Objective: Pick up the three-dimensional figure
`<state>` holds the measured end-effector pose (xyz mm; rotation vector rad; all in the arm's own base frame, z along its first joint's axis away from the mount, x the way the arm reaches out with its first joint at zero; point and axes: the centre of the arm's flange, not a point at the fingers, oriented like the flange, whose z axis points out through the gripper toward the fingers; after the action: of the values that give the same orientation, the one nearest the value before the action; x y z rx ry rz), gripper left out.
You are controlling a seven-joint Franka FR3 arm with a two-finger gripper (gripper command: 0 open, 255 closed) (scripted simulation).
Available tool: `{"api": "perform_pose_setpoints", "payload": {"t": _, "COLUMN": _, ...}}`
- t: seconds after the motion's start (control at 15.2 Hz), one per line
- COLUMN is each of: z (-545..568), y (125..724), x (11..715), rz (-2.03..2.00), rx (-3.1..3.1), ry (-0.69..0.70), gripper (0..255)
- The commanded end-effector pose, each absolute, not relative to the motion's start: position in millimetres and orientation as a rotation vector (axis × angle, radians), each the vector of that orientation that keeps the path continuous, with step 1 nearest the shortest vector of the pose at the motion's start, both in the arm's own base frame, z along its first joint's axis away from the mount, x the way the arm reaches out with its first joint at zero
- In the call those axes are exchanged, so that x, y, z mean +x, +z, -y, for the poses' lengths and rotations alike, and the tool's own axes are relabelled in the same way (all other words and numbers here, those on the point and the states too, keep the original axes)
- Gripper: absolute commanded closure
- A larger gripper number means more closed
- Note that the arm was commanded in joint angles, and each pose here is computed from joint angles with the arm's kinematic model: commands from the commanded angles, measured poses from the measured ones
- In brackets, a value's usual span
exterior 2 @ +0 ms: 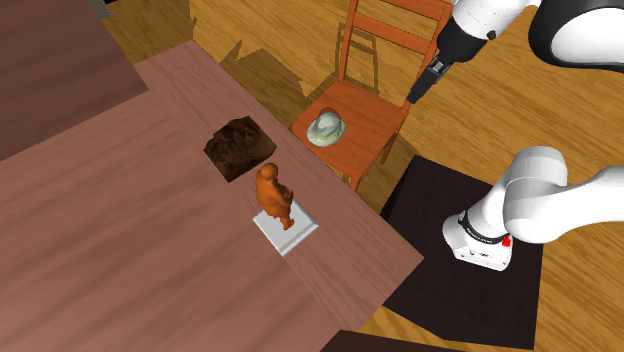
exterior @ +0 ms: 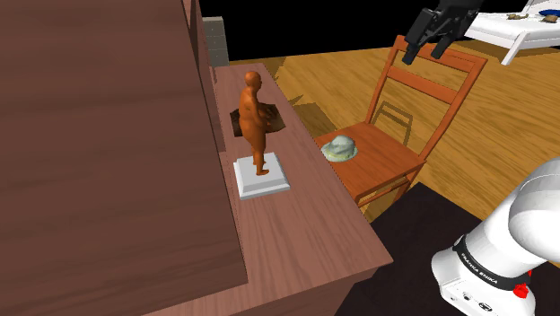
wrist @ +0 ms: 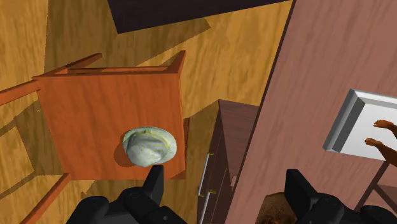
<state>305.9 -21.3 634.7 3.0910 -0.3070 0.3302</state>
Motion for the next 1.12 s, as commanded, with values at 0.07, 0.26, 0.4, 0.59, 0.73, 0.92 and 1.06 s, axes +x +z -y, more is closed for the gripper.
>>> {"api": "perform_pose_setpoints", "payload": {"t": 0.07, "z": 10, "y": 632, "x": 311, "rz": 0.297, "rx": 3.091, "ry": 0.343, "gripper": 0}}
{"api": "perform_pose_setpoints", "payload": {"t": 0.26, "z": -24, "y": 623, "x": 326, "rz": 0.268, "rx": 3.090, "ry": 0.382, "gripper": 0}}
{"api": "perform_pose_setpoints", "payload": {"t": 0.4, "z": -47, "y": 617, "x": 335, "rz": 0.249, "rx": 3.089, "ry": 0.408, "gripper": 0}}
{"api": "perform_pose_setpoints", "payload": {"t": 0.59, "z": -81, "y": 608, "x": 349, "rz": 0.220, "rx": 3.087, "ry": 0.447, "gripper": 0}}
{"api": "perform_pose_setpoints", "payload": {"t": 0.73, "z": -104, "y": 603, "x": 358, "rz": 0.200, "rx": 3.085, "ry": 0.472, "gripper": 0}}
{"api": "perform_pose_setpoints", "payload": {"t": 0.92, "z": -139, "y": 595, "x": 372, "rz": 0.171, "rx": 3.082, "ry": 0.511, "gripper": 0}}
{"api": "perform_pose_setpoints", "payload": {"t": 1.06, "z": -162, "y": 589, "x": 380, "rz": 0.151, "rx": 3.079, "ry": 0.537, "gripper": 0}}
